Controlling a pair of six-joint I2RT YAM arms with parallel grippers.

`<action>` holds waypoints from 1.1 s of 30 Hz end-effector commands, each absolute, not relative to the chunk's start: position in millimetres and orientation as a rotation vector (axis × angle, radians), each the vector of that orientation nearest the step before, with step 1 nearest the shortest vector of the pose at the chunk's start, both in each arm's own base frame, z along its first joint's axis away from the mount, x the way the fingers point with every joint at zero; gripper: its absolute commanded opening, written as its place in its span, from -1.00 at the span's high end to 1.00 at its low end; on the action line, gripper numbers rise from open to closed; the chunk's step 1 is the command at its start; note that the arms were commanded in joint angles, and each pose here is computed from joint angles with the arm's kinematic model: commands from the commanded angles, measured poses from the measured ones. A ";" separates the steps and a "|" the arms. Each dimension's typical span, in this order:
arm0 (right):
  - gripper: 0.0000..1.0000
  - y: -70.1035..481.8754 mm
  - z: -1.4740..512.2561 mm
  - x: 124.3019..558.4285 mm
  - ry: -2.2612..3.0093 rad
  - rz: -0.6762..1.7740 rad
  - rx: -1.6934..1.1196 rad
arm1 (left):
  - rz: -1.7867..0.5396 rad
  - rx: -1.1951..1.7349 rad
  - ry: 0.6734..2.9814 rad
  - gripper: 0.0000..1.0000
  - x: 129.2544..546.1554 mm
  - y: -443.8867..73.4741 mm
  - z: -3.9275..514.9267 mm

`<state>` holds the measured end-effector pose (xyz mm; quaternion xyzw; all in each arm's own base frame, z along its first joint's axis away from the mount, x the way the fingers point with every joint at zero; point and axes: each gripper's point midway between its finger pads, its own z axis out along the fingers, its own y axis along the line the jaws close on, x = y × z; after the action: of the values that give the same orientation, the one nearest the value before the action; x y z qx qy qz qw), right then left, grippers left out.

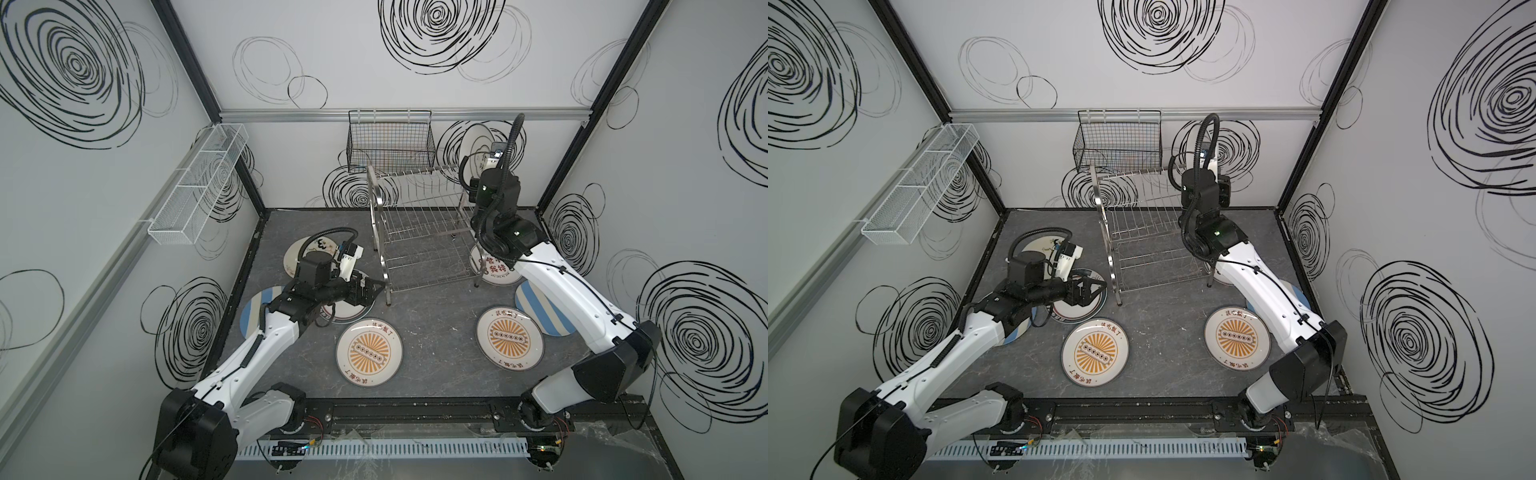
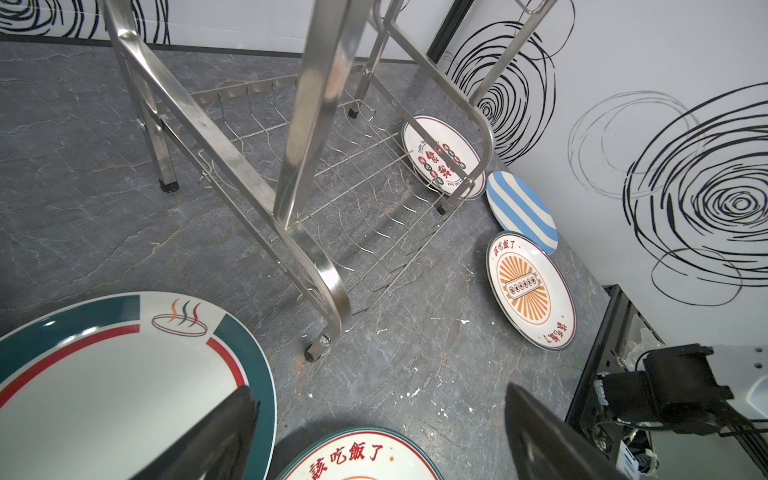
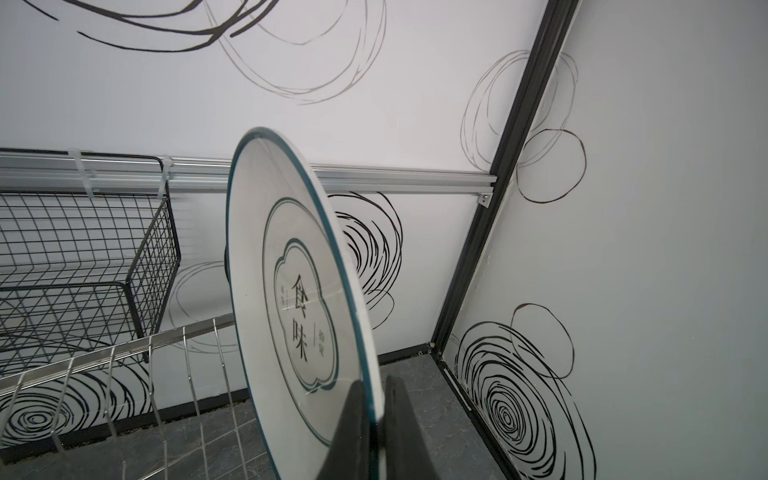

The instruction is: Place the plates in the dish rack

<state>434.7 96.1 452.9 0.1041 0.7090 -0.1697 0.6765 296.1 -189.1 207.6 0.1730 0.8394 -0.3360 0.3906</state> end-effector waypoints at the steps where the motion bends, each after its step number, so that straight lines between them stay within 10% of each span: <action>1: 1.00 97.7 472.2 430.1 1.537 -0.324 0.280 | -0.841 0.469 2.090 -0.92 295.6 -190.3 215.1; 33: 1.00 103.0 501.4 418.9 1.483 -0.330 0.286 | -0.845 0.473 2.100 -0.92 294.9 -191.4 212.3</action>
<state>423.7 106.6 492.8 0.1035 0.6837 -0.1674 0.7027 295.9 -189.3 207.6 0.1733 0.8394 -0.3361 0.3904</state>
